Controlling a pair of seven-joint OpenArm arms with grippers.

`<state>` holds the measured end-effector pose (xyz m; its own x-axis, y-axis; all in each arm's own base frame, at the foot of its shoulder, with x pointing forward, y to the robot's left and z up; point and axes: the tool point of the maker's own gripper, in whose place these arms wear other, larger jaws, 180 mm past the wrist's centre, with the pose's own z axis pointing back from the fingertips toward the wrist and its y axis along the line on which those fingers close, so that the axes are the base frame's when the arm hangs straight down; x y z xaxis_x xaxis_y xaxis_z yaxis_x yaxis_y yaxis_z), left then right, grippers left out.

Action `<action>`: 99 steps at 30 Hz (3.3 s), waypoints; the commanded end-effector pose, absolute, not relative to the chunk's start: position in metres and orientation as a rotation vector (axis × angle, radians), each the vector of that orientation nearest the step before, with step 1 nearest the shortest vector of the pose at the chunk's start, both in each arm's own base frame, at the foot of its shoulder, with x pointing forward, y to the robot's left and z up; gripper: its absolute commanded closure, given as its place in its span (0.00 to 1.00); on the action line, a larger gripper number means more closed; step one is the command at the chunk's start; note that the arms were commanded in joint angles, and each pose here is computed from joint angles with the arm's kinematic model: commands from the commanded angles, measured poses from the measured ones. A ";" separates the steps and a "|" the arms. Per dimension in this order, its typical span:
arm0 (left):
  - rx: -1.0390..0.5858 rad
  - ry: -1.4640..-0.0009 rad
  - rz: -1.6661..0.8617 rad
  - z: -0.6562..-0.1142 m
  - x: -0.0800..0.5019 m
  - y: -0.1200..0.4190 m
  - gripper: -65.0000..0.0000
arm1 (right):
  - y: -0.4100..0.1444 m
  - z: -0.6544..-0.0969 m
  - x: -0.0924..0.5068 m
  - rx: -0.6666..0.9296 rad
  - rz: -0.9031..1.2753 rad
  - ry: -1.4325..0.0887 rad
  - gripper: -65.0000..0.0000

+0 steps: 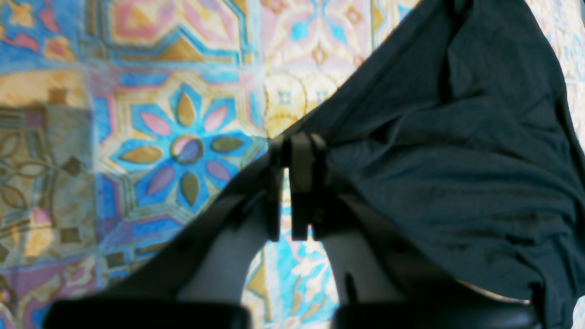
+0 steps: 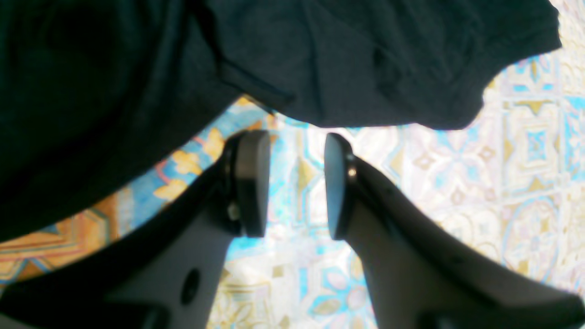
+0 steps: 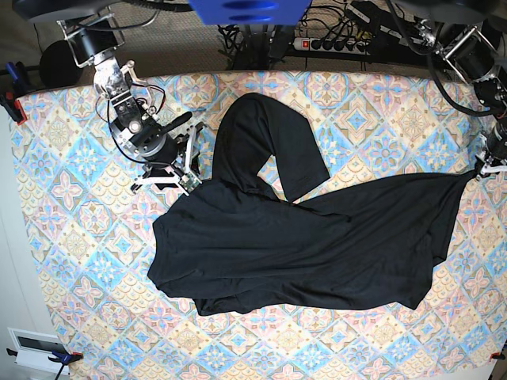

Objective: Layout the t-shirt on the table in an organized manner, then fold the t-shirt properly
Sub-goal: 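Drag the shirt edge with the left gripper outward, stretching it, then pull the shirt end with the right gripper away from the left gripper, then release with the left gripper and grasp the shirt side edge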

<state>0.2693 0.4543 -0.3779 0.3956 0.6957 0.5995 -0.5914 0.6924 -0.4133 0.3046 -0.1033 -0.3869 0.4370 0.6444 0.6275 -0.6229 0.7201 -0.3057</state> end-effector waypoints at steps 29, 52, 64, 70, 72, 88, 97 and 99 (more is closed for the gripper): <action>-0.061 -0.875 0.789 -0.368 0.265 0.470 0.73 | -0.157 -0.339 0.386 0.267 0.278 -0.858 0.56; -0.070 -0.862 0.747 -0.371 0.275 0.460 0.73 | -0.168 -0.419 0.405 0.384 -0.008 -0.631 0.55; -0.083 -0.887 0.746 -0.363 0.287 0.458 0.73 | -0.147 -0.420 0.405 0.423 -0.006 -0.627 0.65; -0.093 -0.863 0.699 -0.369 0.294 0.446 0.73 | -0.157 -0.411 0.416 0.422 -0.045 -0.695 1.00; -0.093 -0.863 0.699 -0.369 0.294 0.446 0.73 | -0.170 -0.406 0.420 0.420 -0.090 -0.723 0.99; -0.144 -0.877 0.614 -0.362 0.332 0.415 0.73 | -0.329 -0.335 0.402 0.225 -0.287 -0.881 1.00; -0.231 -0.959 0.409 -0.345 0.408 0.335 0.73 | -0.348 -0.326 0.399 0.180 -0.281 -0.890 1.00; -0.266 -0.982 0.373 -0.341 0.428 0.310 0.73 | -0.348 -0.326 0.399 0.180 -0.281 -0.889 1.00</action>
